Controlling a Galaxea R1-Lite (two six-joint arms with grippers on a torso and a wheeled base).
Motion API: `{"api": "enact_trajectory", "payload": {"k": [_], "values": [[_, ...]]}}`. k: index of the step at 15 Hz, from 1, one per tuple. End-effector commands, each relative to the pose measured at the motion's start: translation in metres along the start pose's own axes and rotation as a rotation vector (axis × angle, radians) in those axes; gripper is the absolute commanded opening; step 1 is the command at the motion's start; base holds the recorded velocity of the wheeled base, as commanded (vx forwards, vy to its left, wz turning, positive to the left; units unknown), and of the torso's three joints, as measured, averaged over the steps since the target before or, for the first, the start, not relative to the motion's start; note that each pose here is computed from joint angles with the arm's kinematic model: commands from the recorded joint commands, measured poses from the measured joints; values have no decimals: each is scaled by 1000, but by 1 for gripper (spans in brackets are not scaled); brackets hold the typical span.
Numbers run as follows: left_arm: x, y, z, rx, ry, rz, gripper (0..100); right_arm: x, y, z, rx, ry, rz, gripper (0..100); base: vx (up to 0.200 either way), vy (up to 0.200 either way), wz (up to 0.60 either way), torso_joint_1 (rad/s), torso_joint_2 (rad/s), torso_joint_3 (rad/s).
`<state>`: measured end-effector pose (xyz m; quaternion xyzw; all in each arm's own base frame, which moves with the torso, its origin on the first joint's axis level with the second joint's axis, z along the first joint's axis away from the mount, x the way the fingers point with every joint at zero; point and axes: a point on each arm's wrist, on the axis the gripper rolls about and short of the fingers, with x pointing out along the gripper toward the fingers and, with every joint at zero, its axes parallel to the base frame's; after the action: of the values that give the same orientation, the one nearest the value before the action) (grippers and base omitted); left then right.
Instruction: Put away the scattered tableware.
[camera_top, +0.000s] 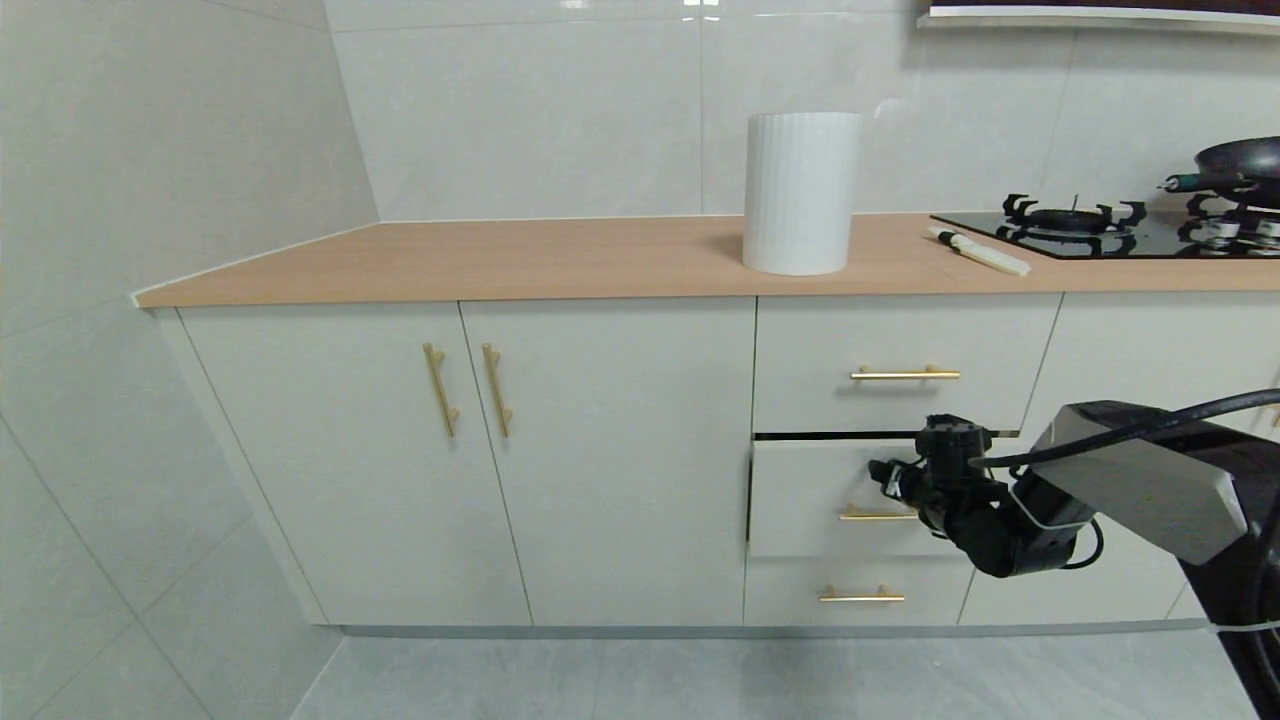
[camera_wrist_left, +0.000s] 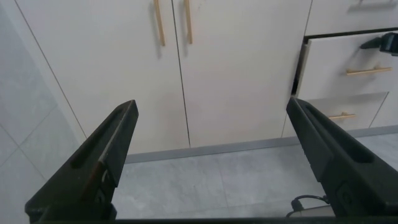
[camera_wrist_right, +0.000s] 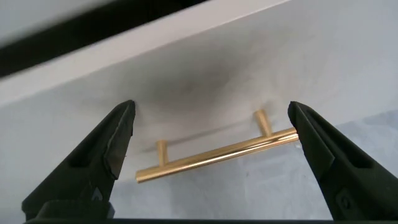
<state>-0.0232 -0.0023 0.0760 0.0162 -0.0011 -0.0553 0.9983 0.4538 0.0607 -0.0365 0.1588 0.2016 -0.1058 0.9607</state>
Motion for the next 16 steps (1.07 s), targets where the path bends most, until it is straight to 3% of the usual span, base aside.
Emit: {"api": "enact_trajectory", "payload": {"k": [1,8,16], "values": [[0,0,0,0,0,0,100,6,-1,1,13,-11,-1,100,0,0,0,0,0,0],[0,0,0,0,2,0,100,32,0,5,64,-93,-55,100,0,0,0,0,0,0],[0,0,0,0,0,0,100,15,0,16,64,-83,-71,100,0,0,0,0,0,0]]}}
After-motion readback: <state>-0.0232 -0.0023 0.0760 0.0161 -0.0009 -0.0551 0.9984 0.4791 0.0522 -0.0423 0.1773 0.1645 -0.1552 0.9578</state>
